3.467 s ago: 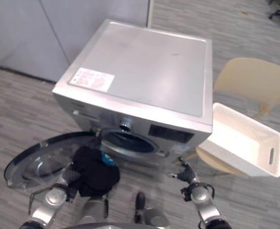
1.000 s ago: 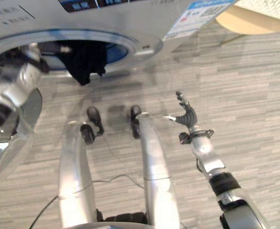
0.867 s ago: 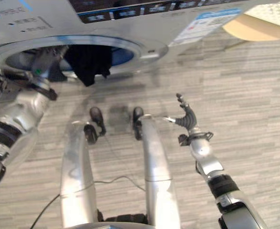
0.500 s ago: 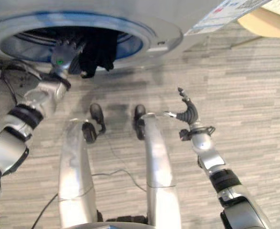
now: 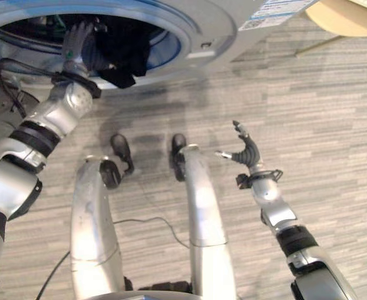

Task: Grab the laundry basket,head to the washer,open it,put in the laundry and shut it.

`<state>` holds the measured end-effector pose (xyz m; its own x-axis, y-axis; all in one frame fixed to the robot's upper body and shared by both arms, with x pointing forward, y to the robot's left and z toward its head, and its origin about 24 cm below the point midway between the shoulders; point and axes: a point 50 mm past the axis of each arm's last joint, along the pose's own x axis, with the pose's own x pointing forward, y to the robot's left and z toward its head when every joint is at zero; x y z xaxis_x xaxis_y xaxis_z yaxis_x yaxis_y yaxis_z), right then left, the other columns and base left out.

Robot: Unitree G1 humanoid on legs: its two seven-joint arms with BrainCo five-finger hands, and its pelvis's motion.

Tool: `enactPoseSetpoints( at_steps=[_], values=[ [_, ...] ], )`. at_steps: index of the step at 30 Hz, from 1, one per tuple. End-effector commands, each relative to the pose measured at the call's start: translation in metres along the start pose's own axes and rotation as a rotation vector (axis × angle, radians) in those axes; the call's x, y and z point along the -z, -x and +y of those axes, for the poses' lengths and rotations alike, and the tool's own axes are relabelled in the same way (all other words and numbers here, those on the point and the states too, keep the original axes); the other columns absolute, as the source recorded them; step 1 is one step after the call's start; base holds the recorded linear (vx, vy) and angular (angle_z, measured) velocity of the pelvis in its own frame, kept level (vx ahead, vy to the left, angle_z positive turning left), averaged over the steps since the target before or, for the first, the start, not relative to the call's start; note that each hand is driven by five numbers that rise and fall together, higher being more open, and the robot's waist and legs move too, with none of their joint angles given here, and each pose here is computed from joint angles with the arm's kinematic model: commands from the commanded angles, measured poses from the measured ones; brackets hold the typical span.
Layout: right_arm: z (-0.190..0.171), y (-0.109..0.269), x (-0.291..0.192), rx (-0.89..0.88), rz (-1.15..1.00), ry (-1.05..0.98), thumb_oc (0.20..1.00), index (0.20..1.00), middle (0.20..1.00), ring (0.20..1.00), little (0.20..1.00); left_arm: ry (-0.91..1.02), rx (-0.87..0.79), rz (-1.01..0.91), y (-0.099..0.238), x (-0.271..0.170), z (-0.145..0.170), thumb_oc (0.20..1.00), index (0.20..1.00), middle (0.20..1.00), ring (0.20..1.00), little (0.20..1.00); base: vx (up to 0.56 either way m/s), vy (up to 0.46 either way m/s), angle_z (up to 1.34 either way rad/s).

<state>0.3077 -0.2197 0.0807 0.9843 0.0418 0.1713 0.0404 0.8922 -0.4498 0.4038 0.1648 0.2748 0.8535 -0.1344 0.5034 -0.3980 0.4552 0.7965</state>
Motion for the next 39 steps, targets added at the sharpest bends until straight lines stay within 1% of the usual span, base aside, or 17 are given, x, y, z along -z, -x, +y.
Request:
enactPoseSetpoints(
  at_steps=[1, 5, 6, 10, 11, 14, 17, 18, 19, 20, 23, 27, 28, 29, 32, 36, 39],
  values=[
    [0.008, 0.010, 0.000, 0.010, -0.007, -0.033, 1.000, 1.000, 1.000, 1.000, 1.000, 0.218, -0.023, -0.050, 0.002, -0.010, 0.003, 0.200, 0.200, 0.200, 0.200, 0.200, 0.00, 0.000, 0.00],
    [0.012, 0.010, 0.004, 0.007, 0.014, -0.023, 1.000, 1.000, 1.000, 1.000, 1.000, 0.207, -0.102, -0.019, 0.003, -0.001, 0.014, 0.200, 0.200, 0.200, 0.200, 0.200, 0.00, 0.000, 0.00],
    [0.014, 0.009, 0.004, 0.007, 0.012, -0.022, 1.000, 1.000, 1.000, 1.000, 1.000, 0.193, -0.175, 0.015, -0.001, 0.006, 0.027, 0.200, 0.200, 0.200, 0.200, 0.200, 0.00, 0.000, 0.00],
    [0.016, 0.009, 0.002, 0.008, 0.003, -0.034, 1.000, 1.000, 1.000, 1.000, 1.000, 0.185, -0.273, 0.035, -0.007, 0.010, 0.047, 0.200, 0.200, 0.200, 0.200, 0.200, 0.00, 0.000, 0.00],
    [0.017, 0.009, 0.001, 0.010, -0.011, -0.044, 1.000, 1.000, 1.000, 1.000, 1.000, 0.195, -0.361, 0.043, -0.010, 0.010, 0.065, 0.200, 0.200, 0.200, 0.200, 0.200, 0.00, 0.000, 0.00],
    [0.018, 0.010, -0.004, 0.009, -0.037, -0.061, 1.000, 1.000, 1.000, 1.000, 1.000, 0.240, -0.512, 0.066, -0.012, 0.014, 0.094, 0.200, 0.200, 0.200, 0.200, 0.200, 0.03, -0.017, -0.01],
    [0.022, 0.009, -0.009, 0.000, -0.061, -0.077, 1.000, 1.000, 1.000, 1.000, 1.000, 0.413, -0.696, 0.104, -0.015, 0.012, 0.120, 0.200, 0.200, 0.200, 0.200, 0.200, 0.02, -0.006, -0.03],
    [0.023, 0.008, -0.011, -0.006, -0.073, -0.079, 1.000, 1.000, 1.000, 1.000, 1.000, 0.423, -0.729, 0.096, -0.015, 0.010, 0.125, 0.200, 0.200, 0.200, 0.200, 0.200, 0.00, 0.000, 0.00],
    [0.023, 0.009, -0.013, -0.010, -0.082, -0.076, 1.000, 1.000, 1.000, 1.000, 1.000, 0.417, -0.750, 0.089, -0.014, 0.009, 0.129, 0.529, 0.529, 0.529, 0.529, 0.529, 0.00, 0.000, 0.00],
    [0.020, 0.008, -0.015, -0.014, -0.094, -0.067, 1.000, 1.000, 1.000, 1.000, 1.000, 0.431, -0.741, 0.095, -0.013, 0.014, 0.132, 1.000, 1.000, 1.000, 1.000, 1.000, 0.00, 0.000, 0.00],
    [0.019, 0.009, -0.015, -0.017, -0.094, -0.056, 1.000, 1.000, 1.000, 1.000, 1.000, 0.386, -0.672, 0.080, -0.010, 0.019, 0.129, 1.000, 1.000, 1.000, 1.000, 1.000, 0.00, 0.000, 0.00],
    [0.015, 0.008, -0.012, -0.015, -0.078, -0.032, 1.000, 1.000, 1.000, 1.000, 1.000, 0.333, -0.464, 0.121, -0.005, 0.034, 0.097, 1.000, 1.000, 1.000, 1.000, 1.000, 0.00, 0.017, -0.01],
    [0.015, 0.008, -0.012, -0.015, -0.077, -0.032, 1.000, 1.000, 1.000, 1.000, 1.000, 0.333, -0.463, 0.122, -0.005, 0.034, 0.097, 1.000, 1.000, 1.000, 1.000, 1.000, -0.03, 0.032, 0.01],
    [0.010, 0.006, -0.010, -0.004, -0.056, -0.020, 1.000, 1.000, 1.000, 1.000, 1.000, 0.304, -0.308, 0.125, -0.002, 0.037, 0.075, 1.000, 1.000, 1.000, 1.000, 1.000, -0.03, 0.034, 0.02],
    [0.008, 0.005, -0.005, -0.006, -0.024, -0.006, 1.000, 1.000, 1.000, 1.000, 1.000, 0.254, -0.123, 0.139, 0.011, 0.044, 0.036, 1.000, 1.000, 1.000, 1.000, 1.000, -0.04, 0.045, 0.05],
    [0.006, 0.005, -0.001, -0.001, -0.002, -0.010, 1.000, 1.000, 1.000, 1.000, 1.000, 0.279, -0.013, 0.132, 0.038, 0.052, 0.004, 1.000, 1.000, 1.000, 1.000, 1.000, -0.05, 0.044, 0.06],
    [0.008, 0.010, 0.009, -0.002, 0.048, -0.008, 1.000, 1.000, 1.000, 1.000, 1.000, 0.401, 0.056, 0.174, 0.071, 0.062, -0.028, 1.000, 1.000, 1.000, 1.000, 1.000, -0.06, 0.038, 0.08]
  ],
)
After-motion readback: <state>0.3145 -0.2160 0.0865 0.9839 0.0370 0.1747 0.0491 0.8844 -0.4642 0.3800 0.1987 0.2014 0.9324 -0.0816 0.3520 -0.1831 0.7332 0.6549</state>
